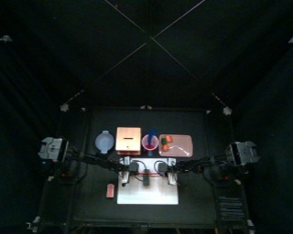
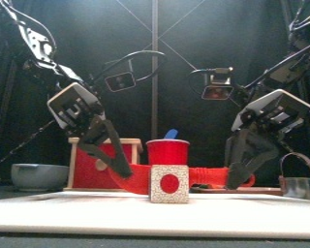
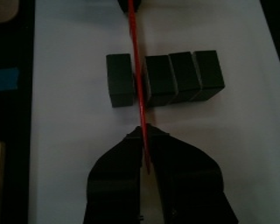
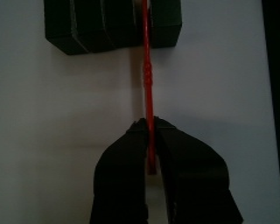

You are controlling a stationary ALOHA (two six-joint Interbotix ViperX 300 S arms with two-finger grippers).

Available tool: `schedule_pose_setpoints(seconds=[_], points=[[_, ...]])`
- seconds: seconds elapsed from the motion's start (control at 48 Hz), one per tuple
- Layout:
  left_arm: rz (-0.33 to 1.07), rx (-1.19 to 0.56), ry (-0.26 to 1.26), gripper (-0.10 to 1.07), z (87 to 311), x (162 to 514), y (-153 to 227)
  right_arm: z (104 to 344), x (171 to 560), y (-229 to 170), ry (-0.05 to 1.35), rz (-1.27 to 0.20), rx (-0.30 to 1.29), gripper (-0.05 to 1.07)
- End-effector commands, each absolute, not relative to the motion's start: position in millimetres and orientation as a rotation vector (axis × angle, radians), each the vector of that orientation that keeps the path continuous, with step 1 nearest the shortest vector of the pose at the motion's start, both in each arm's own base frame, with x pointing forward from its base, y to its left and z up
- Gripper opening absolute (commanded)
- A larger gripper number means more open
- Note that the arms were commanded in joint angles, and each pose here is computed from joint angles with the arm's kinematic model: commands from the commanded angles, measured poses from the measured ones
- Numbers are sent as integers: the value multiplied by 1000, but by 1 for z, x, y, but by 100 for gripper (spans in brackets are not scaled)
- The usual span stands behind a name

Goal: Cut sushi roll

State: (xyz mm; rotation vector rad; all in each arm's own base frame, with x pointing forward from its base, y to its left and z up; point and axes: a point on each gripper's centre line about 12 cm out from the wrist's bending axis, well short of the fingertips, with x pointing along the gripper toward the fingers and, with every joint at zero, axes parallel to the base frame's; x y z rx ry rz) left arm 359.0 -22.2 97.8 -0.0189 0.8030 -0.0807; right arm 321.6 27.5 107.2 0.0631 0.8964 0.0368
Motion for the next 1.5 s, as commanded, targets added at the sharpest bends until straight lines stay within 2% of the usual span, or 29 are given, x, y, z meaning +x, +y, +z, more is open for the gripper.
schedule_pose_setpoints(seconds=[0.0,0.146,0.25,0.542,1.0,1.167,1.479], points=[[-82,-14,784,49,106,361,-23,129,322,28,854,52,54,40],[-90,-1,721,49,132,364,-26,165,317,28,766,74,29,40],[-105,19,700,49,144,366,-32,172,312,30,749,84,24,40],[-154,26,739,49,129,370,-55,160,314,43,791,105,54,40],[-174,-5,720,49,137,371,-71,165,318,49,777,120,49,40],[-165,-3,742,49,131,370,-68,164,319,47,778,117,44,40],[-161,1,796,49,112,369,-69,133,323,54,870,117,59,40]])
